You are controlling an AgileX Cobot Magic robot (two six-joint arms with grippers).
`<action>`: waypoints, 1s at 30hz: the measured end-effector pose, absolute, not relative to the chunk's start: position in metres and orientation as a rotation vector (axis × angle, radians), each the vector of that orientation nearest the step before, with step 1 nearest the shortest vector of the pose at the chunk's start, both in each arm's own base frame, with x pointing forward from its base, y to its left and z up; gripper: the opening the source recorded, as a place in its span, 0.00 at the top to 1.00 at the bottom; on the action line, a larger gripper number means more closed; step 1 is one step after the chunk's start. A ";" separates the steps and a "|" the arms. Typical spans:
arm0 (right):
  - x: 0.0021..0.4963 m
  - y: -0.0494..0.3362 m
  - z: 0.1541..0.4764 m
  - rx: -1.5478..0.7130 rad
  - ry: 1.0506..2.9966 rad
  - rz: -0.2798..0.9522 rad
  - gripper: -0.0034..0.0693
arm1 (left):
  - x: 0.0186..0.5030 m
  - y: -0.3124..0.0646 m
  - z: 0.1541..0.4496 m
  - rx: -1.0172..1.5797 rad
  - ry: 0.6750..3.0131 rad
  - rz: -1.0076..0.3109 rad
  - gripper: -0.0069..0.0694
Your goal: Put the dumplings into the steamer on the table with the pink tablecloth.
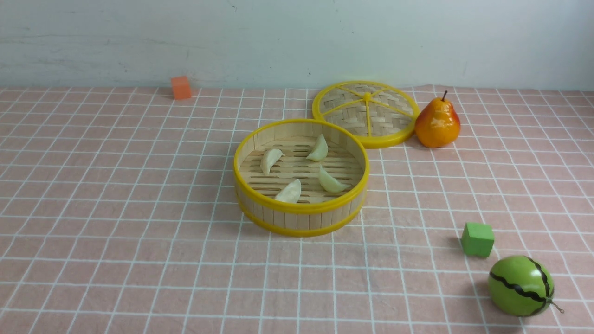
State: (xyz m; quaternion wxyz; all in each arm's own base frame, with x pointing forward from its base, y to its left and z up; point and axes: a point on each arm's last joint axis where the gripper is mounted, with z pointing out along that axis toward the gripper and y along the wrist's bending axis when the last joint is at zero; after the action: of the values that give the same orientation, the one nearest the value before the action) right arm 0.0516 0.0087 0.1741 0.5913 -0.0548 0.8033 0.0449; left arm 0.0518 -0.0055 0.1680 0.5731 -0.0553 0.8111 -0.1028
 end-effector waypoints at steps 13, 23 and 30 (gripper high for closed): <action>0.052 0.009 0.174 -0.128 1.869 0.105 0.77 | 0.052 -0.006 0.168 -0.130 1.901 -0.241 0.93; 0.052 0.009 0.174 -0.128 1.869 0.104 0.76 | 0.052 -0.006 0.168 -0.130 1.902 -0.241 0.92; 0.052 0.009 0.174 -0.134 1.869 0.099 0.75 | 0.052 -0.006 0.168 -0.130 1.902 -0.241 0.91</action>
State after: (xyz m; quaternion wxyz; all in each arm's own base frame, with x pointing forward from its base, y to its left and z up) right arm 0.0515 0.0087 0.1742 0.5913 -0.0577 0.8032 0.0427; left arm 0.0518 -0.0055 0.1680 0.5730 -0.0553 0.8112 -0.1028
